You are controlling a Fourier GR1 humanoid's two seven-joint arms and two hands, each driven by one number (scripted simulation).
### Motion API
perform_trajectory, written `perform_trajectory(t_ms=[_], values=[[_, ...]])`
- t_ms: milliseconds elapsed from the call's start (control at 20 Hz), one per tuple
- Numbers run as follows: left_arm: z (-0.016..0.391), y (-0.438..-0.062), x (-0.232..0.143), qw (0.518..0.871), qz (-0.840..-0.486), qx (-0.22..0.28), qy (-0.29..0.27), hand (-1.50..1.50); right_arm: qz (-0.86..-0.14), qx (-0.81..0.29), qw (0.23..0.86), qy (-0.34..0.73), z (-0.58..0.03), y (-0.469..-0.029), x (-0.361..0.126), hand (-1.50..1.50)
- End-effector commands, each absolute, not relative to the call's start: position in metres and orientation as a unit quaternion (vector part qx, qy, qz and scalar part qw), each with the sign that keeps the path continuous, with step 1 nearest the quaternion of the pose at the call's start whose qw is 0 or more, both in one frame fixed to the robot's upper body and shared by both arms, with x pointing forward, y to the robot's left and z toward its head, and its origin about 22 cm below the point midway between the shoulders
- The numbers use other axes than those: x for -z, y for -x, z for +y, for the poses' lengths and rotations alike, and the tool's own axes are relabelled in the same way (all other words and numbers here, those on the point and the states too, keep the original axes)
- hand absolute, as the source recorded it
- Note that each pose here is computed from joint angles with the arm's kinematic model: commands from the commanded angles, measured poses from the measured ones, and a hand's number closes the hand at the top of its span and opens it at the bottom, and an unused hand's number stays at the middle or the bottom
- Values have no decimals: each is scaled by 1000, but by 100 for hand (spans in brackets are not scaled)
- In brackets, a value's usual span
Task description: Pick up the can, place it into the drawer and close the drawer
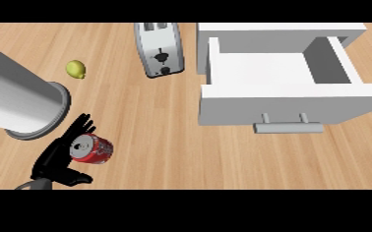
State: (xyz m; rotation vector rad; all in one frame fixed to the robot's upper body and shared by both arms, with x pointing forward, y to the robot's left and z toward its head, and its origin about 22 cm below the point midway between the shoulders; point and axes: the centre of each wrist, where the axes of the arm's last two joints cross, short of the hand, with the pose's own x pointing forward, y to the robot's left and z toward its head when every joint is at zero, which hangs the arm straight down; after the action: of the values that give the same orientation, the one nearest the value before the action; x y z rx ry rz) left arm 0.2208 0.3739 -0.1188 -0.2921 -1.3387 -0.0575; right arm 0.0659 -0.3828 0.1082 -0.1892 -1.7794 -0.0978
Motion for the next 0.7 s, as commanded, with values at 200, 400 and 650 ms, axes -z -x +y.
perform_trajectory(t_ms=[200,400,650], values=[[364,-233,128,775,-607,4,175,-150,-772,46,630,77,-371,-70,-125,-150],[353,-240,119,765,-609,6,207,150,-773,42,628,84,-389,-46,-120,-150],[328,-251,119,744,-619,22,252,150,-772,48,629,70,-381,-54,-111,-150]])
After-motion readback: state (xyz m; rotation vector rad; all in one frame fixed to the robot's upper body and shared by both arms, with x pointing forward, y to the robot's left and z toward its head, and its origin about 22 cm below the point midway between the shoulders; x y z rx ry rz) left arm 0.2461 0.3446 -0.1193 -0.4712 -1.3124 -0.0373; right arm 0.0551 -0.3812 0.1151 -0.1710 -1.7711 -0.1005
